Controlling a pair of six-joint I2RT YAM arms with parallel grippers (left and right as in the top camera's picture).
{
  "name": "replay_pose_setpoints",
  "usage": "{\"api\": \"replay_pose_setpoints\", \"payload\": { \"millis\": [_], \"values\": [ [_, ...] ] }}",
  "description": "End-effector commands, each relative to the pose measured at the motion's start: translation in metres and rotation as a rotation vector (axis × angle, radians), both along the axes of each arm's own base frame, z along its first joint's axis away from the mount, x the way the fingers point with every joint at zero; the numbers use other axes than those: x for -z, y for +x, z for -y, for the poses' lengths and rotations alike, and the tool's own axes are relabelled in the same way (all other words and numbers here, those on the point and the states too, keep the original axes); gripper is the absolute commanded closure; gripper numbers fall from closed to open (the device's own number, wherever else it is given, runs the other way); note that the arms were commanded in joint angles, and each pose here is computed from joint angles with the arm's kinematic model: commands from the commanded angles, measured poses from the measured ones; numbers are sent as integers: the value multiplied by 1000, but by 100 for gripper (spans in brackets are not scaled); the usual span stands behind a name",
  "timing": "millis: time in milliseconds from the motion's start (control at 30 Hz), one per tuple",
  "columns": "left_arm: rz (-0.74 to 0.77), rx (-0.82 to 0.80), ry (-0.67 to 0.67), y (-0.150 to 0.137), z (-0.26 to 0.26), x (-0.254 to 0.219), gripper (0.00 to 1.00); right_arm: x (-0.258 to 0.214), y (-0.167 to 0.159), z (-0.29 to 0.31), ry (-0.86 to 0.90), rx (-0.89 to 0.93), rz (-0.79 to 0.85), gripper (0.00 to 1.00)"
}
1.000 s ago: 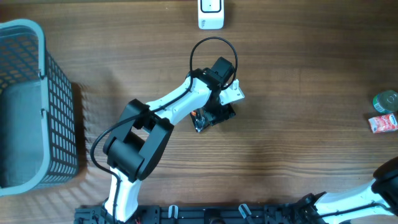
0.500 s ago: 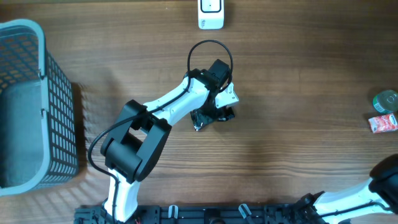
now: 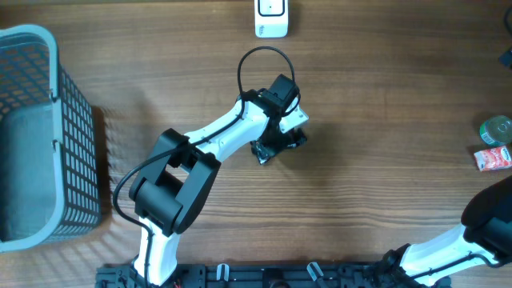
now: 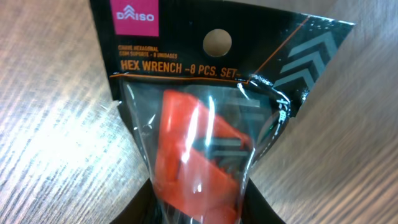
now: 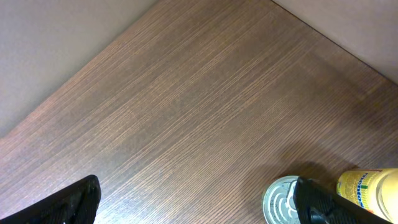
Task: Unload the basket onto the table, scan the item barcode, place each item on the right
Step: 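Lift the hex wrench package with the left gripper toward the scanner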
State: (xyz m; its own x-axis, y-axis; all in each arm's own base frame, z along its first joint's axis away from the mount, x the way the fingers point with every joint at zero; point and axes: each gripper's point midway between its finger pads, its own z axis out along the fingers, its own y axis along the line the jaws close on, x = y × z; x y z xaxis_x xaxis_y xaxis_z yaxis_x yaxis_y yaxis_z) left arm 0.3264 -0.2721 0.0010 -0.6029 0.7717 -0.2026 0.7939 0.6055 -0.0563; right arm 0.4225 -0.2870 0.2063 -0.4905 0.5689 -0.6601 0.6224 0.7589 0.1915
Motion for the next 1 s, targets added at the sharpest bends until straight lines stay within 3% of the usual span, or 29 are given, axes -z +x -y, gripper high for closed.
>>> {"api": "replay_pose_setpoints", "payload": {
  "millis": [0,367,533,700,833,967],
  "values": [
    [-70,-174,-98,-3,13,-5,84,-2,4,-4,-29,-13,-9,0],
    [-381,-234,-465,-41,63,-67,88,57,18,-24,51,-62,-125,0],
    [-505,-297,-589,-36,64,-87,88,85,23,-39,100,-89,-181,0],
    [-677,-335,-823,-18,58,-129,87,98,23,-55,148,-96,-217,0],
    [-795,-308,-1002,-5,49,-166,88,97,34,-90,229,-202,-187,0],
    [-869,-274,-1079,-2,45,-187,92,96,43,-116,261,-268,-178,0]
  ]
}}
